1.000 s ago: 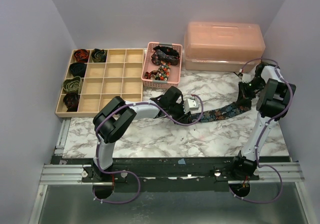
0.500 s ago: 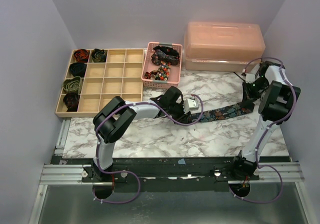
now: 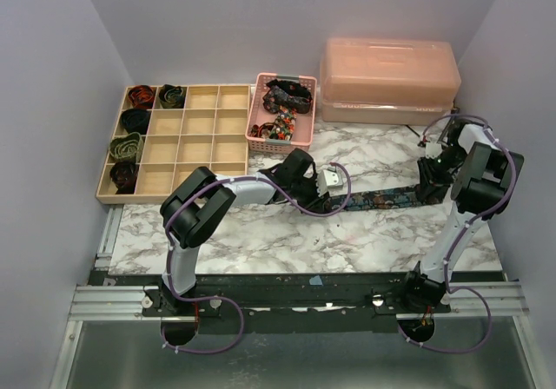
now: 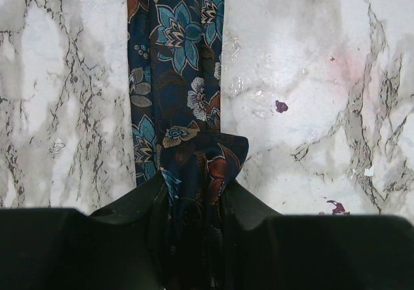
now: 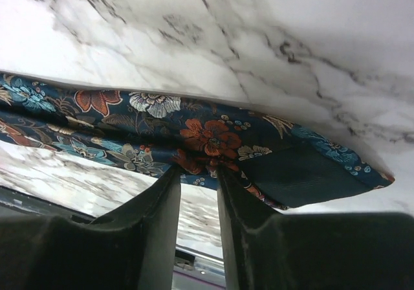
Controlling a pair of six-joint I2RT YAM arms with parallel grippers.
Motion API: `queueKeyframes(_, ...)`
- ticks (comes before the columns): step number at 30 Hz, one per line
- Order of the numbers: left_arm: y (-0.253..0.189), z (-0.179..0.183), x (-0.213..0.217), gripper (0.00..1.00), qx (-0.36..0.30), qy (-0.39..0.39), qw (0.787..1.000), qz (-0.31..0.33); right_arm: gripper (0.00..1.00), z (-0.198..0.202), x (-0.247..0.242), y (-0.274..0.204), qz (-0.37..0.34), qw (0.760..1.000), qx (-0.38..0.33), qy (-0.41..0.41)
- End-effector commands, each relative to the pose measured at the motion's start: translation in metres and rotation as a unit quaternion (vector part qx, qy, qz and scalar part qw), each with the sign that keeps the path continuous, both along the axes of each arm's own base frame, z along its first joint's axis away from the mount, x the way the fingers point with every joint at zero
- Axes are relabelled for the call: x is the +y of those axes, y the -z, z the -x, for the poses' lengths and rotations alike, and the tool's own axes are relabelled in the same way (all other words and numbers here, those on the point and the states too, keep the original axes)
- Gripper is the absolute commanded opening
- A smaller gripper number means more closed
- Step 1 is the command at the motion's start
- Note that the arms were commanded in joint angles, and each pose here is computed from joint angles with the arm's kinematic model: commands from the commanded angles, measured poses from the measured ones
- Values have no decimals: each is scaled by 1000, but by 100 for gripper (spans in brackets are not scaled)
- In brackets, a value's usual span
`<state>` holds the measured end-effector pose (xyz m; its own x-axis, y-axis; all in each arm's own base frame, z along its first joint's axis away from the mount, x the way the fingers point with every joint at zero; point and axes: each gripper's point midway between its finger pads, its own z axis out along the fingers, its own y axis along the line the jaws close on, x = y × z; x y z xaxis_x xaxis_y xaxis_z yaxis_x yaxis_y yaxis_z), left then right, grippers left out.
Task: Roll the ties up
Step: Roll the tie at the center of the board.
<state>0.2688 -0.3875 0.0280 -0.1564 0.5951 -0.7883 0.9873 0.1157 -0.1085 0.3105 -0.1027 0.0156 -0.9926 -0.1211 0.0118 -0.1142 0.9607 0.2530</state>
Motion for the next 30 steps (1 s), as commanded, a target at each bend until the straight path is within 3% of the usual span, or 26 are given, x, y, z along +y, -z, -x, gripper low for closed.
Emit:
queueKeyframes(1, 59, 26, 54, 25, 67, -26, 990, -119, 36, 10, -27, 19, 43, 999, 4, -7)
queueKeyframes(7, 63, 27, 53, 25, 73, -21, 990, -119, 55, -36, -2, -53, -39, 995, -88, 5)
queueKeyframes(11, 62, 26, 51, 25, 73, -22, 991, -114, 57, -53, 26, -93, -114, 985, -131, 0)
queueKeyframes(14, 58, 26, 48, 25, 73, -20, 991, -109, 56, -52, 67, -104, -190, 975, -119, -14)
queueKeyframes(21, 53, 23, 44, 26, 74, -21, 992, -103, 50, -22, 169, -79, -282, 956, -42, -73)
queueKeyframes(26, 48, 23, 42, 26, 75, -24, 992, -98, 49, -3, 211, -54, -284, 954, 0, -98)
queueKeyframes(30, 44, 21, 39, 26, 76, -28, 992, -92, 47, 1, 211, -20, -260, 961, 17, -90)
